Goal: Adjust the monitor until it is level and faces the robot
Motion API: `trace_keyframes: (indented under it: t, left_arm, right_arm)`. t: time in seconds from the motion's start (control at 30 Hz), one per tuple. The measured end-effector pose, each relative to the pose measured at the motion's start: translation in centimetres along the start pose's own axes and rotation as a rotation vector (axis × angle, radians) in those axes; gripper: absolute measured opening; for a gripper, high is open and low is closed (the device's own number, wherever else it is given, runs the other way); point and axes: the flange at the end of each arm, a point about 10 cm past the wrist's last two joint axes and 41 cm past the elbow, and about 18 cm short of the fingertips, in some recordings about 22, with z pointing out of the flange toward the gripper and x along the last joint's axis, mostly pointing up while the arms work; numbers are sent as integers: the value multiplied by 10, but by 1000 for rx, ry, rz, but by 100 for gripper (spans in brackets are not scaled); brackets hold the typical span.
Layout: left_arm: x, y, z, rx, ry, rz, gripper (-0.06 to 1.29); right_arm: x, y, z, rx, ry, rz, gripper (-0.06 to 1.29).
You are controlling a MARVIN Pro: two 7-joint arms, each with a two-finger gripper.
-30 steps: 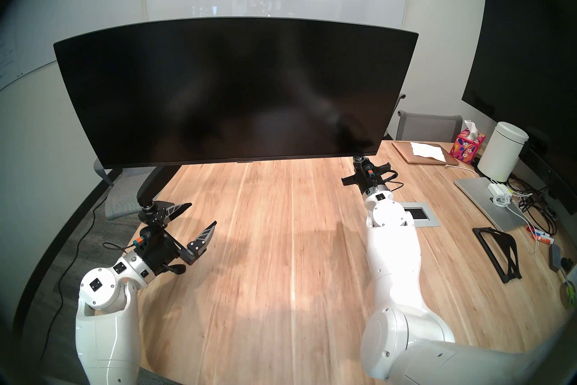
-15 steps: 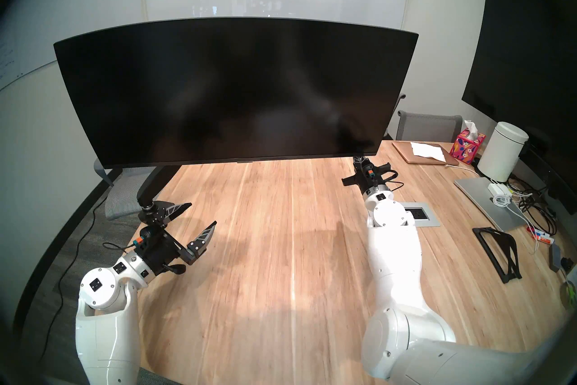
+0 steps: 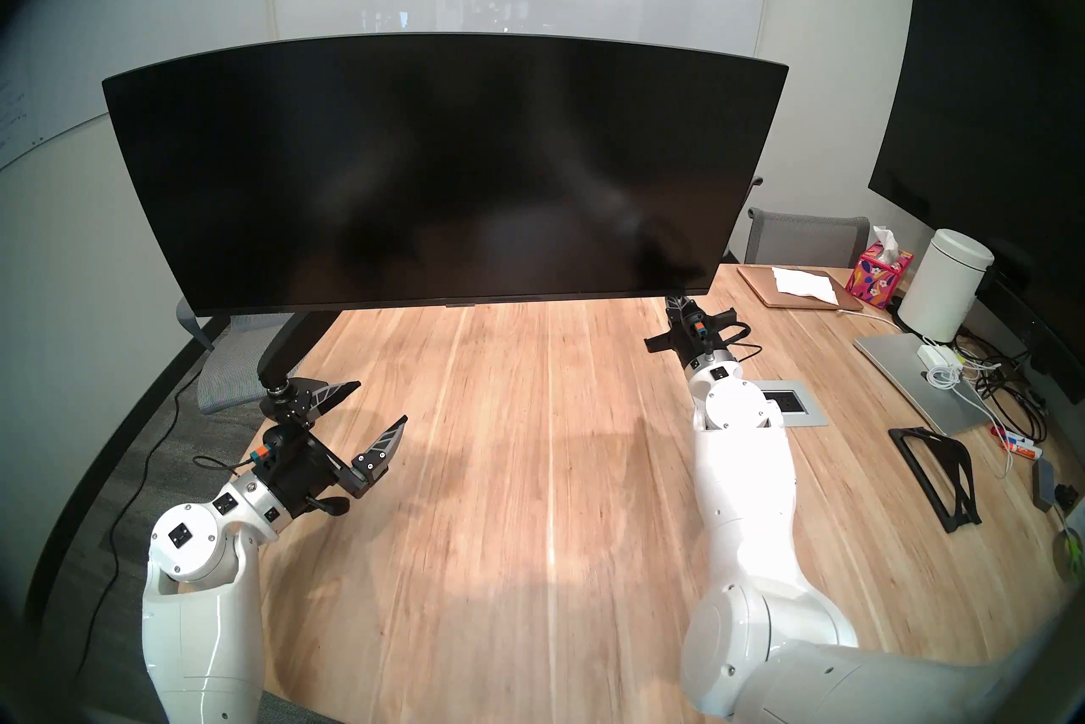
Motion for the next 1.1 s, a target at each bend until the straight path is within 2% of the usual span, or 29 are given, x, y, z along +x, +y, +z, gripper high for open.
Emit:
trace_keyframes:
  t: [0.8, 1.1]
  left_arm:
    - [0, 0, 0, 1, 0, 0, 127]
    - [0, 0, 0, 1, 0, 0, 127]
  right_arm:
    - [-3, 11, -15, 14, -17, -9, -2]
    - [-7, 18, -31, 9, -26, -11, -2]
